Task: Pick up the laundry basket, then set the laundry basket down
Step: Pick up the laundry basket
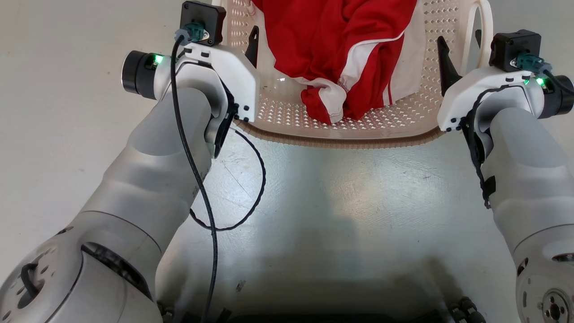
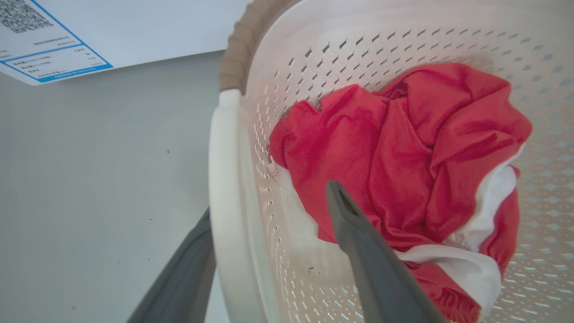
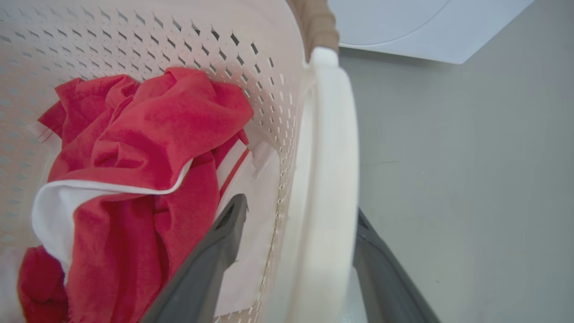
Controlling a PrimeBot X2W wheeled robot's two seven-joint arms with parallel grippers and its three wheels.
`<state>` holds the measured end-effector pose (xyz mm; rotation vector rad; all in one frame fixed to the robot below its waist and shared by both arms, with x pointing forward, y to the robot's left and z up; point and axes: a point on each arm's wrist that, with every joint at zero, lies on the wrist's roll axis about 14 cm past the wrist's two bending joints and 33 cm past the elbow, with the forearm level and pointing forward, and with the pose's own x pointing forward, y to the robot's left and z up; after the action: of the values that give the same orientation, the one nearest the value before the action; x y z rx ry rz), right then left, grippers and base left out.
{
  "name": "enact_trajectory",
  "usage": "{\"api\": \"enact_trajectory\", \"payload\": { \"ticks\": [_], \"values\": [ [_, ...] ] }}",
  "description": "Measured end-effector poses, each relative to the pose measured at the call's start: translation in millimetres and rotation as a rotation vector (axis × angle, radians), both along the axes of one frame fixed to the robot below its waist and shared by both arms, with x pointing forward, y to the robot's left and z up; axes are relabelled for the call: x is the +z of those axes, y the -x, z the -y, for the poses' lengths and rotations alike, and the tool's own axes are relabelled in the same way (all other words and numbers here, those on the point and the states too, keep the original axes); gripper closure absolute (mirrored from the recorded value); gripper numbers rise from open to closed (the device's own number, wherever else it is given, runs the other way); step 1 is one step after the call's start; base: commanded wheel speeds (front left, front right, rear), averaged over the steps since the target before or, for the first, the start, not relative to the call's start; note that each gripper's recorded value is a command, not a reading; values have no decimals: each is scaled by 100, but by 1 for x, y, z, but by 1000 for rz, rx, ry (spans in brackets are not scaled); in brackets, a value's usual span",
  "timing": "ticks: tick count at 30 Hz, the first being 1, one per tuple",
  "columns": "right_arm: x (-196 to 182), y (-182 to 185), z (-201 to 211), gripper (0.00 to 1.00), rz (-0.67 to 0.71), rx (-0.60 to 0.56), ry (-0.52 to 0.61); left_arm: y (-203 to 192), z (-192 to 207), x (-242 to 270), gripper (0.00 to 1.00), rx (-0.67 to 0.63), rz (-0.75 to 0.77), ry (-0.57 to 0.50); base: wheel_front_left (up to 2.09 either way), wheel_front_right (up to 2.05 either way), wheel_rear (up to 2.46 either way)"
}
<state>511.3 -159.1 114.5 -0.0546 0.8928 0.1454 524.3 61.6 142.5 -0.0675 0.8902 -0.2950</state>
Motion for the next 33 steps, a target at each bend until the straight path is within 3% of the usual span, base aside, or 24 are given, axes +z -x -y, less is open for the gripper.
{"api": "enact_trajectory", "payload": {
  "ticks": [1,2,3,4,5,26,33],
  "values": [
    [0,0,-1,3,0,2,-1,1,0,0,0,1,-2,0,0,0,0],
    [0,0,-1,25,1,5,0,1,0,0,6,2,-3,-1,0,0,0],
    [1,-1,-2,73,3,11,0,1,-1,0,24,2,0,-2,0,0,0],
    [1,-1,-3,100,4,16,-1,1,-2,1,80,2,-1,-7,0,0,0],
    [2,-2,-4,100,6,19,-1,1,-4,1,100,0,0,-16,0,0,0],
    [38,-1,-12,100,-23,31,-23,18,-14,26,100,-17,-37,-75,0,0,0],
    [61,23,-11,100,-70,40,-21,37,-14,46,100,-39,-73,-90,0,0,0]
  ]
}}
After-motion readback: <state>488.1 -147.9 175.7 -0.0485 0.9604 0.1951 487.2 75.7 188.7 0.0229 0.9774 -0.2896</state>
